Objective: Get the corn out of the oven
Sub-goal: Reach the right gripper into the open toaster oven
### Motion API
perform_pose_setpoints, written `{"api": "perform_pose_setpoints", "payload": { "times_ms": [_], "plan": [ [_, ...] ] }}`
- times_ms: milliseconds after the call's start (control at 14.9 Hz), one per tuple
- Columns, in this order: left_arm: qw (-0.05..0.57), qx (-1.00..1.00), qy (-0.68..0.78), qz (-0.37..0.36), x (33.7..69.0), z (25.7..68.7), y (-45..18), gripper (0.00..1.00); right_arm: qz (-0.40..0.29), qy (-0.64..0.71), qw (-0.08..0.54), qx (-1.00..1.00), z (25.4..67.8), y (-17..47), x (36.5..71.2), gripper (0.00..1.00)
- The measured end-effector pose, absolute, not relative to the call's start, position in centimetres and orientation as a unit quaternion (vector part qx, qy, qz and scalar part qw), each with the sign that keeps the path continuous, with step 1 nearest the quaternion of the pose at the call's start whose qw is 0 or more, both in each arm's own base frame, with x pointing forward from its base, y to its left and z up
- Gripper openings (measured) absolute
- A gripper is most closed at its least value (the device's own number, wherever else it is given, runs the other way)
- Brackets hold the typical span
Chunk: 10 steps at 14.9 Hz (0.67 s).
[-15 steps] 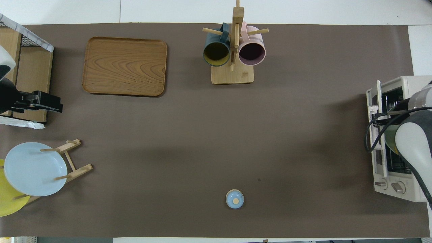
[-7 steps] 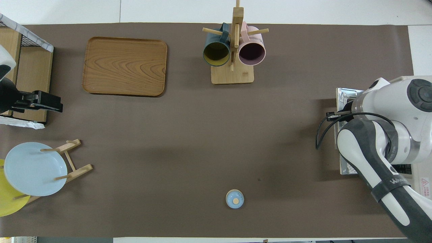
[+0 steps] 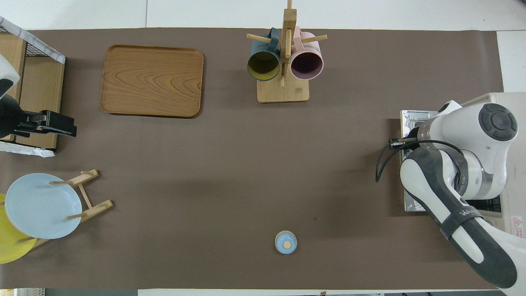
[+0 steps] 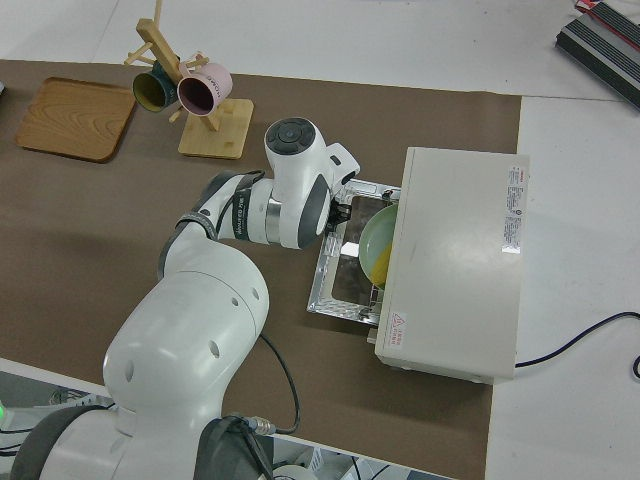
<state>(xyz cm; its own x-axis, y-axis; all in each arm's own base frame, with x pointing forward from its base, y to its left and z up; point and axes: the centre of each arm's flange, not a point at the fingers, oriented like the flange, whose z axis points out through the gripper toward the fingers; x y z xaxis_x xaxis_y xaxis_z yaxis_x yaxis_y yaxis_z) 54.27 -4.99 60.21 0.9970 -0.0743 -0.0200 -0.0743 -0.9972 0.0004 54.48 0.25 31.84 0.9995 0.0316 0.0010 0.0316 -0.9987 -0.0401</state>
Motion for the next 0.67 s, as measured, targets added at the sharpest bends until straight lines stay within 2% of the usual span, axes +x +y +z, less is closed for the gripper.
{"api": "perform_pose_setpoints", "payload": {
  "times_ms": [403, 672],
  "plan": [
    [0.0, -0.999, 0.036, 0.01, 54.3, 60.2, -4.8, 1.0, 0.005, -0.009, 0.035, -0.999, 31.1, 2.5, 54.7, 0.01],
    [0.0, -0.999, 0.034, 0.01, 54.3, 60.2, -4.7, 1.0, 0.011, -0.013, 0.038, -0.999, 35.4, 3.7, 56.4, 0.01]
  ]
}}
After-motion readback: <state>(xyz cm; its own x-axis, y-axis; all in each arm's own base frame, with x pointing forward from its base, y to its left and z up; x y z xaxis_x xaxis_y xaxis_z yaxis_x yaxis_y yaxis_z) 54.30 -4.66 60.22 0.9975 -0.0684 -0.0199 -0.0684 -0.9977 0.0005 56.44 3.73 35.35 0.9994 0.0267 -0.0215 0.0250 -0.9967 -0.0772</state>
